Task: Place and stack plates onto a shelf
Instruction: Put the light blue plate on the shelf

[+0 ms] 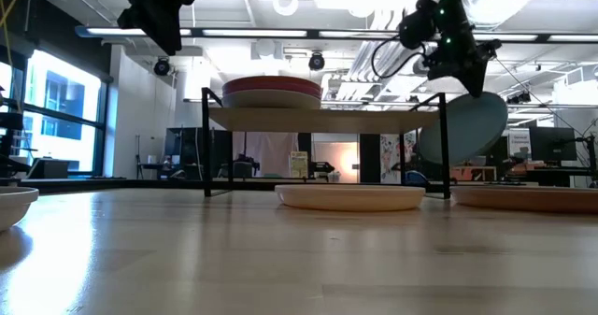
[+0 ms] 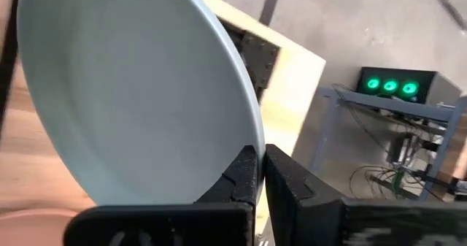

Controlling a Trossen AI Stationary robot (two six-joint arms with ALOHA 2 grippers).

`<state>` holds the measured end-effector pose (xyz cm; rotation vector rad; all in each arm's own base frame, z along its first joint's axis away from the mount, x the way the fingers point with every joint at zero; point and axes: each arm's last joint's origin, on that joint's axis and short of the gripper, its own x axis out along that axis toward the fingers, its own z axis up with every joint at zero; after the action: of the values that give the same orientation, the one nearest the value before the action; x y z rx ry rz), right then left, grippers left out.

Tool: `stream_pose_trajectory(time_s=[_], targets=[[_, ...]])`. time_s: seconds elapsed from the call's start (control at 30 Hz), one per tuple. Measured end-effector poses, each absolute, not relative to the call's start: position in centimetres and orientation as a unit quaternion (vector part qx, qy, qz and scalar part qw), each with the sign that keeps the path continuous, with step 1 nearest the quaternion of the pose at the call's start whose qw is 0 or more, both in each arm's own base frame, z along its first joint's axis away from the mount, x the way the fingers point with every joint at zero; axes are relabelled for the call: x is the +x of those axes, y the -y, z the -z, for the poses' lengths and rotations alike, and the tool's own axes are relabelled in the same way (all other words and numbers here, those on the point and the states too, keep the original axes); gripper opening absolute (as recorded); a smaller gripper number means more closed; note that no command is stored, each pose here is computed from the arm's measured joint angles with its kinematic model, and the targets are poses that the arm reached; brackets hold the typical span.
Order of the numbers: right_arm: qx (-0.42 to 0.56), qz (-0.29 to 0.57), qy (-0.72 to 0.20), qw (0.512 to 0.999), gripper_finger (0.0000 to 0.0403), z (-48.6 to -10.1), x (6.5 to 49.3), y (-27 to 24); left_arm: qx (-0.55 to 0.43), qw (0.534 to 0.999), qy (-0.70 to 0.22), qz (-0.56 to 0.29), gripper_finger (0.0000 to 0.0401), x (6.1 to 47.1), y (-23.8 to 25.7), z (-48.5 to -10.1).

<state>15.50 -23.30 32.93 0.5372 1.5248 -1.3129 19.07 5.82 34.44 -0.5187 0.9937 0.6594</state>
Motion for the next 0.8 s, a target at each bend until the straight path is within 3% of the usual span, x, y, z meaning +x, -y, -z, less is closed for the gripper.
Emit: stream_pose_trajectory(time_s=[0.8], targets=[[0.198,0.631,-0.546,0.514,0.0,-35.1,15.0,22.5,-0.241,0.796,-0.463,-0.307,0.0087,19.1,-5.8,-34.4]])
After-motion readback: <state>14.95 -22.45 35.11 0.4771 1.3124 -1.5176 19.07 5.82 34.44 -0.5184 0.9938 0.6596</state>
